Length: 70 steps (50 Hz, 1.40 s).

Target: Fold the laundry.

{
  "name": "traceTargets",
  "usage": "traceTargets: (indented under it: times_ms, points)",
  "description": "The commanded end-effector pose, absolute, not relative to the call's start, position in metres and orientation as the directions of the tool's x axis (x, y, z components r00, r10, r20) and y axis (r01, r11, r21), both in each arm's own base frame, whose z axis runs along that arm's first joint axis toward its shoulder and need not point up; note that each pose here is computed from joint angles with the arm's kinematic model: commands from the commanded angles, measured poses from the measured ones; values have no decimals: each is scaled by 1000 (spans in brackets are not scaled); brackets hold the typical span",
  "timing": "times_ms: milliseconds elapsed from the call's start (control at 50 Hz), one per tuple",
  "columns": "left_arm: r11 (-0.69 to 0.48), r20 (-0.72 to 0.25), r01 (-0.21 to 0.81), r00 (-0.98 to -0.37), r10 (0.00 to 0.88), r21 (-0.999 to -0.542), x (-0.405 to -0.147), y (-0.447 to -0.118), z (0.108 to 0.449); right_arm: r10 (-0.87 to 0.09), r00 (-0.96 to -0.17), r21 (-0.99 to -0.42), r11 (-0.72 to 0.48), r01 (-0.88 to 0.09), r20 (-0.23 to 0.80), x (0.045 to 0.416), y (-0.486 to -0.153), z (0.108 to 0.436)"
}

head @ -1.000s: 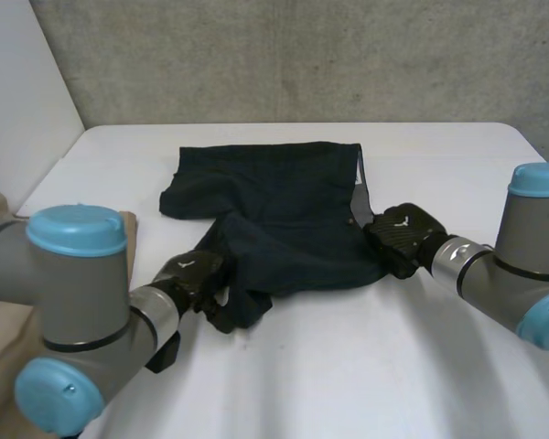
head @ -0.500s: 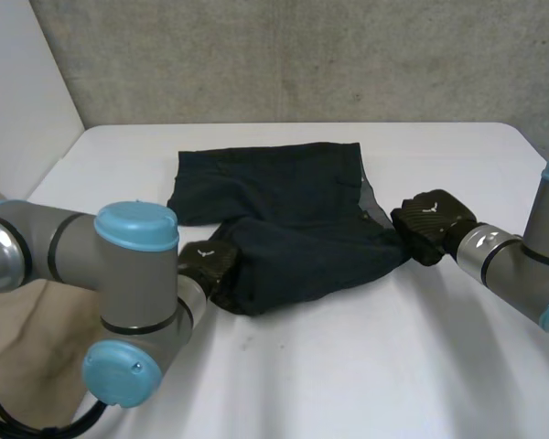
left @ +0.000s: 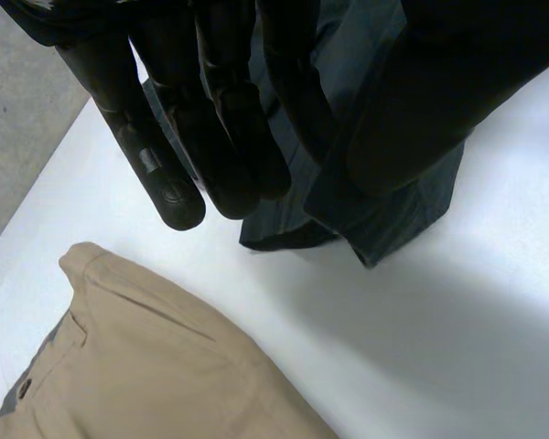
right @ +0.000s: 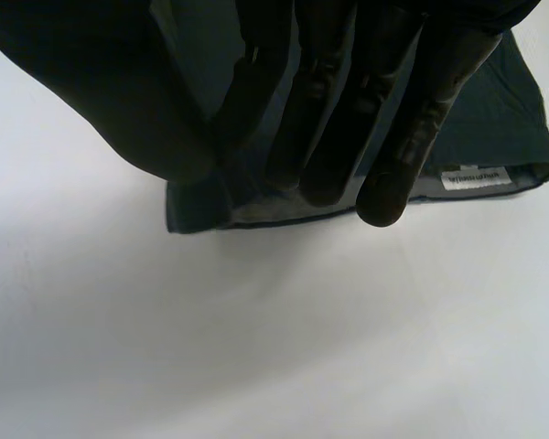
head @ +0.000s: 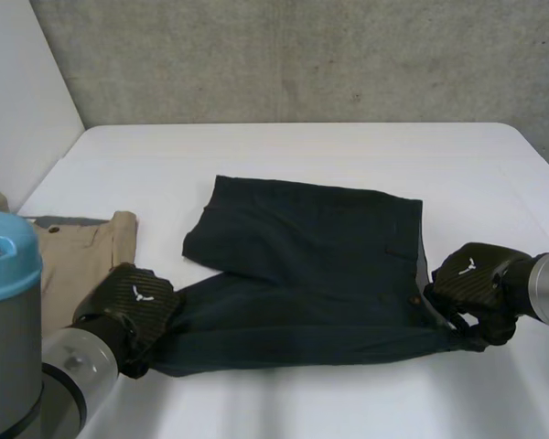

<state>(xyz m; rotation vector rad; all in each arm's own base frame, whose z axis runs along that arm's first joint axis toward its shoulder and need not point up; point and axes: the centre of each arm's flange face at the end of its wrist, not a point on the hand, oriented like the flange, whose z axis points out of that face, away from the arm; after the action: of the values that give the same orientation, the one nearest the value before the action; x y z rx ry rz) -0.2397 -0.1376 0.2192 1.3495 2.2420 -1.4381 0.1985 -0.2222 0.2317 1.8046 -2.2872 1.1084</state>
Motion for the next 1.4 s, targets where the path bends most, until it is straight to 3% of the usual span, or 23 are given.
traceTargets:
  times_ms: [20, 120, 220, 300, 380, 440, 520, 560, 620, 700, 840, 980, 1080, 1240, 1400]
  points:
    - [-9, -575, 655, -655, 490, -755, -279, -191, 222, -744, -461, -567, 134, -813, 484, 208, -275, 203]
    - [-113, -603, 616, -688, 405, -779, -310, -242, 217, -657, -517, -610, 107, -785, 550, 224, -303, 205]
    - [-225, -665, 627, -688, 291, -746, -336, -300, 203, -541, -575, -683, 0, -730, 614, 247, -341, 206]
    - [-283, -688, 632, -701, 189, -722, -344, -342, 190, -474, -608, -714, -66, -697, 637, 257, -367, 201]
    - [-298, -688, 632, -712, 140, -715, -350, -367, 177, -442, -619, -720, -93, -688, 649, 268, -383, 189]
    - [-293, -691, 636, -707, 150, -714, -352, -368, 171, -455, -618, -721, -83, -688, 642, 275, -379, 183]
    - [-274, -696, 644, -695, 180, -714, -352, -361, 160, -478, -677, -775, -11, -632, 559, 273, -369, 189]
    - [-276, -697, 643, -689, 198, -715, -353, -351, 163, -474, -760, -840, 76, -538, 444, 262, -366, 209]
    - [-284, -694, 637, -690, 205, -717, -352, -342, 172, -480, -813, -890, 130, -438, 330, 251, -357, 244]
    - [-281, -697, 640, -681, 222, -715, -352, -333, 170, -537, -811, -919, 153, -364, 232, 249, -344, 272]
    - [-271, -700, 646, -672, 240, -713, -351, -324, 167, -571, -802, -911, 218, -351, 173, 240, -324, 296]
    - [-266, -700, 648, -672, 241, -714, -347, -322, 168, -586, -799, -888, 285, -362, 137, 240, -319, 282]
    - [-269, -693, 640, -681, 237, -720, -346, -323, 173, -564, -821, -869, 357, -342, 92, 244, -334, 247]
    - [-273, -691, 636, -685, 230, -721, -345, -324, 175, -449, -875, -914, 253, -317, 180, 247, -379, 216]
    - [-300, -685, 621, -700, 203, -724, -347, -329, 181, -454, -873, -917, 246, -313, 176, 261, -396, 195]
